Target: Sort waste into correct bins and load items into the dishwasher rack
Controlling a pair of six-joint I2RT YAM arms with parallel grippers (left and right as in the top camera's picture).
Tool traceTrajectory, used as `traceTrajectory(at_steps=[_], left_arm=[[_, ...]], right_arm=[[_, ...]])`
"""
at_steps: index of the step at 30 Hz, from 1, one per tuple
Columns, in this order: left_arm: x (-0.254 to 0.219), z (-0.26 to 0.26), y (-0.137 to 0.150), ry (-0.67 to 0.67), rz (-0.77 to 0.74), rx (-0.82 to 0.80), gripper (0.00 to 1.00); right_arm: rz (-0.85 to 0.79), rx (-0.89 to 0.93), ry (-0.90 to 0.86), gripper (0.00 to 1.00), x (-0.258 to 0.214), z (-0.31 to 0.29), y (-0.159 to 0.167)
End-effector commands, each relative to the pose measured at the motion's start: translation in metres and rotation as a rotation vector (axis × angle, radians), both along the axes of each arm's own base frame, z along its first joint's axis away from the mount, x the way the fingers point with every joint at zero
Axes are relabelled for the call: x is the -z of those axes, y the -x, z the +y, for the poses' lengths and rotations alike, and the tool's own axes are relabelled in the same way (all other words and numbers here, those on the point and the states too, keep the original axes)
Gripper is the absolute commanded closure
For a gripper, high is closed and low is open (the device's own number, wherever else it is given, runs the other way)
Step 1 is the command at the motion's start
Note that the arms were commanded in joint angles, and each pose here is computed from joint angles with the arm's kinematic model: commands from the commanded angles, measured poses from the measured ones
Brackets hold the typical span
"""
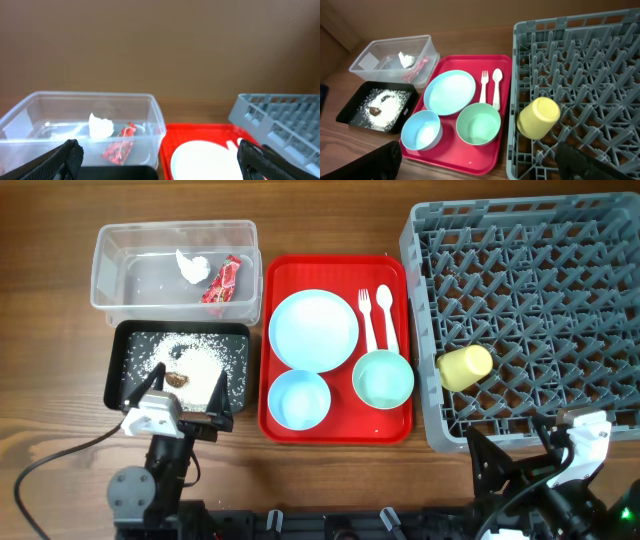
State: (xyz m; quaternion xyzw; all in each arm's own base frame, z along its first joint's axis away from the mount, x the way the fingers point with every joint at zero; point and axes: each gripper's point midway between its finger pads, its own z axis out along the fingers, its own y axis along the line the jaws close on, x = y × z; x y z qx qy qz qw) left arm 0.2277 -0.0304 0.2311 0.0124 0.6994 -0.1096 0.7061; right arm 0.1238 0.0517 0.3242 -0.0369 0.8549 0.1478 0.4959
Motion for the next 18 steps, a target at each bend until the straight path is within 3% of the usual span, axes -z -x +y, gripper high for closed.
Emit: traceTrajectory(at_steps=[1, 12, 18], left_arm=[[0.019, 0.008, -0.008, -0.011, -0.006, -0.046, 0.00], [0.052, 0.007, -0.017, -0.011, 0.001, -0.041, 0.00], [0.072, 0.007, -0.017, -0.014, 0.084, -0.041, 0.00]], right_arm=[[0.006, 0.000, 0.009, 0.00, 0.001, -0.001, -0.002], [0.006, 0.000, 0.009, 0.00, 0.001, -0.001, -0.002], [0.006, 0.000, 0.009, 0.00, 0.001, -0.001, -0.002]])
